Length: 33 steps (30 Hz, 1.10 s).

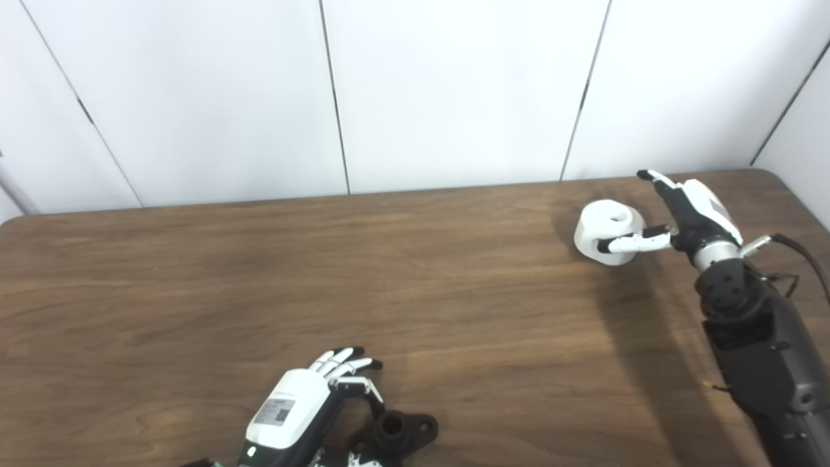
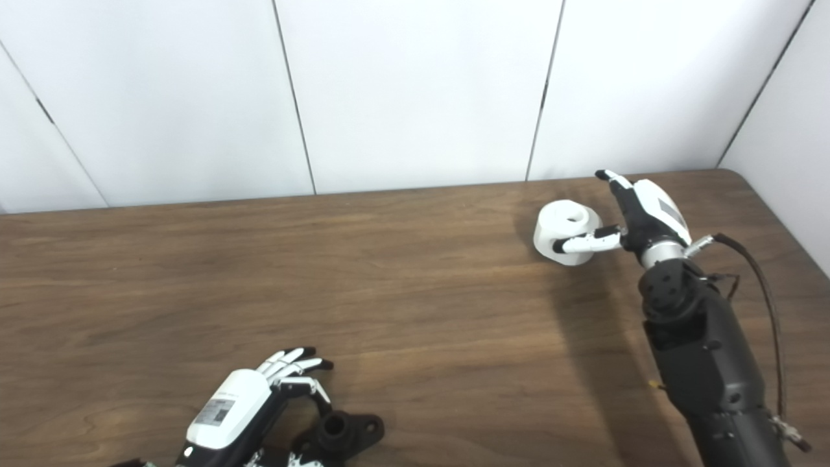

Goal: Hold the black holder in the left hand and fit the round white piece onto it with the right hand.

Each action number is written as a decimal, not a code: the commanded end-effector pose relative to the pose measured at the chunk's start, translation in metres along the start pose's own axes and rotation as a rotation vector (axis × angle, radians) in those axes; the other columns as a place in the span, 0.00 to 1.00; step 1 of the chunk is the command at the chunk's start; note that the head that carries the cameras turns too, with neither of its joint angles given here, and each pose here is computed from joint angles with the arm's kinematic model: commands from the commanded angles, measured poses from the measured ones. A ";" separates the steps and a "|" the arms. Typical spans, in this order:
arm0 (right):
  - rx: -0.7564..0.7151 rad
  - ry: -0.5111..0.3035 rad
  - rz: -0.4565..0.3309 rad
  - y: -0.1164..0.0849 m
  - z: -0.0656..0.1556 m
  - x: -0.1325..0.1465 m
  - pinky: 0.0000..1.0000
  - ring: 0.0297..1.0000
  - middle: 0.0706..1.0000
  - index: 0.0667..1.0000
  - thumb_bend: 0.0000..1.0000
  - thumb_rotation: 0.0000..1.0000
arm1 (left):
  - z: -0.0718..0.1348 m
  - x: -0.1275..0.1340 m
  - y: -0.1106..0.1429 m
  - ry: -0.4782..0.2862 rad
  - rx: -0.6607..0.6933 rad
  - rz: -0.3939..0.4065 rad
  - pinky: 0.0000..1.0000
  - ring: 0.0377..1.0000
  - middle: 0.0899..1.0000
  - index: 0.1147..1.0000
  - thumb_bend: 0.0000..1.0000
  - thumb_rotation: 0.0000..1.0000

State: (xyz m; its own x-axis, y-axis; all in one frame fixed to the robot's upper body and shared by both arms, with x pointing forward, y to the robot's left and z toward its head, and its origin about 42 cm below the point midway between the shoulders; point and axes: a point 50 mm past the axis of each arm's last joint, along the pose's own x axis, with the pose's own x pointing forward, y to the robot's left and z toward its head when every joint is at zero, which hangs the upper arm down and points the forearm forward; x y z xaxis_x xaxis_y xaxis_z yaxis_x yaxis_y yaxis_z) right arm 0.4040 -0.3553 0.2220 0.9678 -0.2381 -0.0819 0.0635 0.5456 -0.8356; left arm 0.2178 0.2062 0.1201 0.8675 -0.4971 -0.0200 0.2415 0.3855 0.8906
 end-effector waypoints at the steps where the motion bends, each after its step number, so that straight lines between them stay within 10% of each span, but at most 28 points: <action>1: -0.011 -0.036 -0.069 -0.024 0.020 0.009 1.00 1.00 0.96 0.92 0.85 0.28 | -0.032 -0.023 -0.020 0.121 0.053 -0.148 0.91 0.91 0.82 0.42 0.51 0.05; 33: -0.085 -0.022 -0.046 -0.023 0.022 0.016 1.00 0.98 0.91 0.72 0.84 0.33 | -0.038 -0.026 -0.022 0.109 0.043 -0.133 0.90 0.91 0.83 0.42 0.51 0.05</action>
State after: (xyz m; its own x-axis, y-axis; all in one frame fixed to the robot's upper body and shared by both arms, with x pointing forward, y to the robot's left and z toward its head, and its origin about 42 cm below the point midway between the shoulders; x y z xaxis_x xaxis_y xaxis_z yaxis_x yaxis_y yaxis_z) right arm 0.4134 -0.3489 0.2210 0.9648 -0.2290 -0.1290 0.0028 0.4997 -0.8662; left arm 0.2184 0.2127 0.1134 0.8614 -0.5076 0.0145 0.2236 0.4047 0.8867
